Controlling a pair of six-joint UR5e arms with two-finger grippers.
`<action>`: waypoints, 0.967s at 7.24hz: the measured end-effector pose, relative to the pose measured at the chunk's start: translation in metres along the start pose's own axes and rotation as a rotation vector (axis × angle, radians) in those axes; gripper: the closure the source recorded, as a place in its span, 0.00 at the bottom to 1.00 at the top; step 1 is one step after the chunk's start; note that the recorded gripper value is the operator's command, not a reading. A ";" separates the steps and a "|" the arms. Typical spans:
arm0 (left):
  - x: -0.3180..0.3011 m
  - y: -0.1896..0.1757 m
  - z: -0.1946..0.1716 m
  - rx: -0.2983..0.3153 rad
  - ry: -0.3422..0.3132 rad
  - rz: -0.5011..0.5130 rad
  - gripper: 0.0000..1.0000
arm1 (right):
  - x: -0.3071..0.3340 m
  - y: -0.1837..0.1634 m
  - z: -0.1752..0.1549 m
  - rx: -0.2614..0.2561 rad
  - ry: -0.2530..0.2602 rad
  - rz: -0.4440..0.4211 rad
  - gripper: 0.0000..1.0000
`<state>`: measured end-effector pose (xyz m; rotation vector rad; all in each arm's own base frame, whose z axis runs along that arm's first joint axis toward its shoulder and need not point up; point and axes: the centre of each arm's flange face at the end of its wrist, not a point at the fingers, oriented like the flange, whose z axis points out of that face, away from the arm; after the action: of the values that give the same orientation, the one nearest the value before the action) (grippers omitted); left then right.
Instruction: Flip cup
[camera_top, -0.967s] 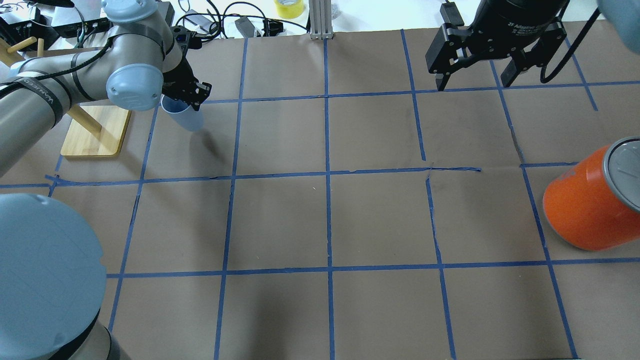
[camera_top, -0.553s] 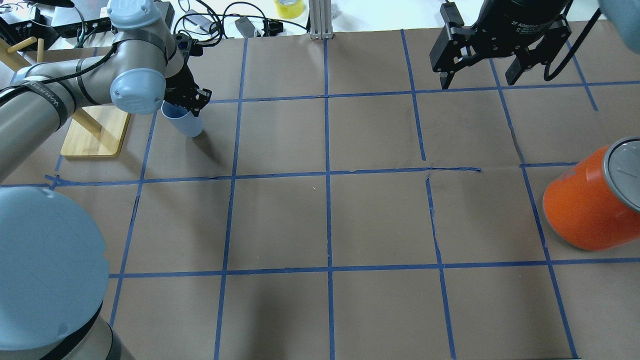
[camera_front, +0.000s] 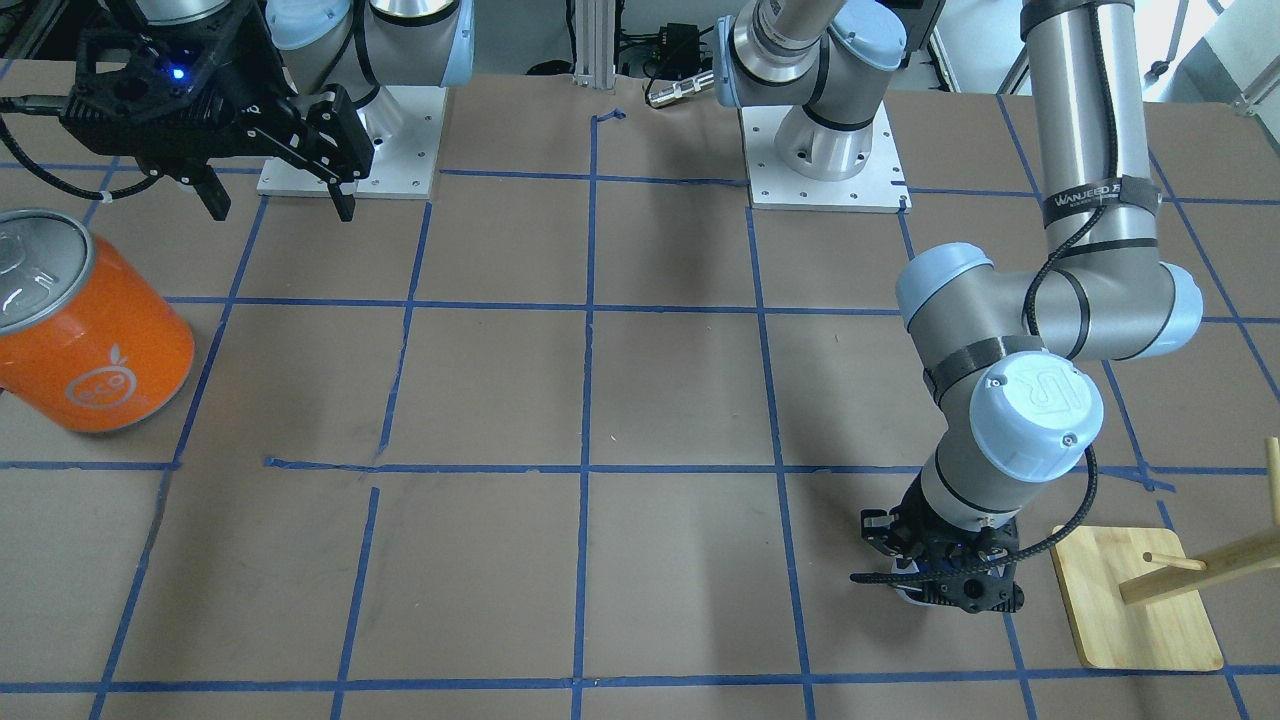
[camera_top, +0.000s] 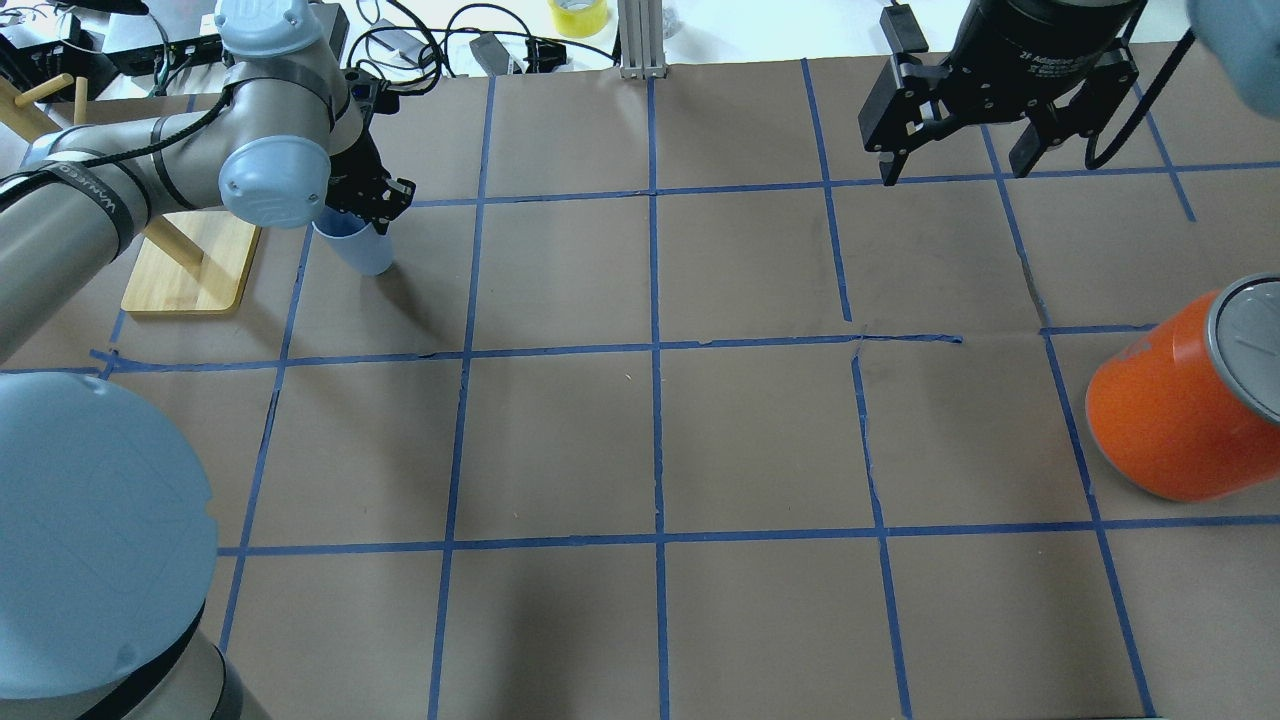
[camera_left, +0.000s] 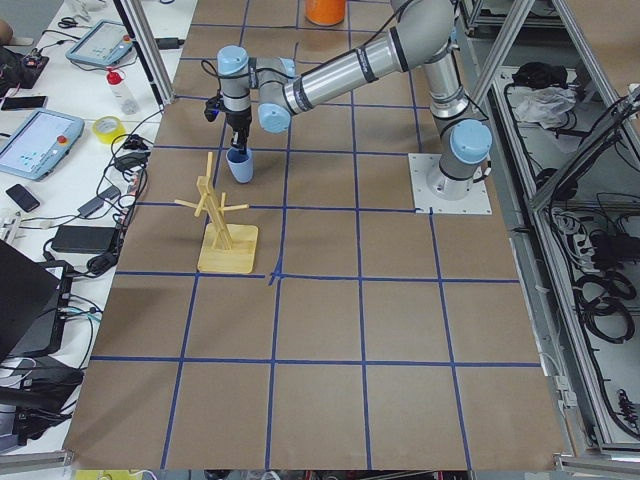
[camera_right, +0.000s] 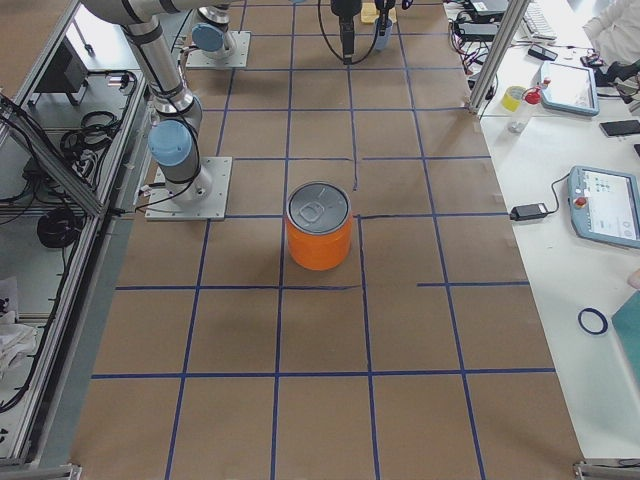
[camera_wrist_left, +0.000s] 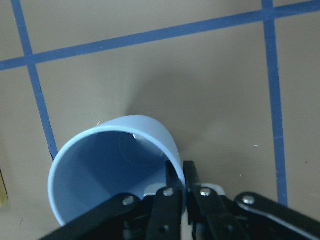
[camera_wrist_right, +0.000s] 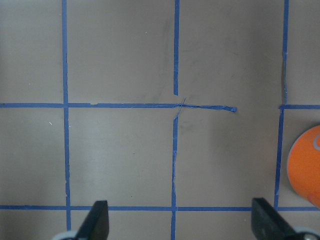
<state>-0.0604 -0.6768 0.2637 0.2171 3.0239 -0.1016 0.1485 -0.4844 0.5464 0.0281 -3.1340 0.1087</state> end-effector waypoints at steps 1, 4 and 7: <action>0.000 0.000 0.001 -0.001 0.000 0.003 0.41 | 0.000 0.000 0.000 -0.001 -0.001 0.001 0.00; 0.000 0.001 -0.001 0.002 0.000 0.002 0.02 | 0.000 0.000 0.001 -0.002 -0.001 -0.001 0.00; 0.006 0.002 -0.036 0.046 -0.004 -0.001 0.00 | 0.000 -0.001 0.004 0.013 -0.001 -0.002 0.00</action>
<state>-0.0701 -0.6712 0.2983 0.2198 3.0203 -0.1721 0.1486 -0.4859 0.5422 0.0310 -3.1340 0.1290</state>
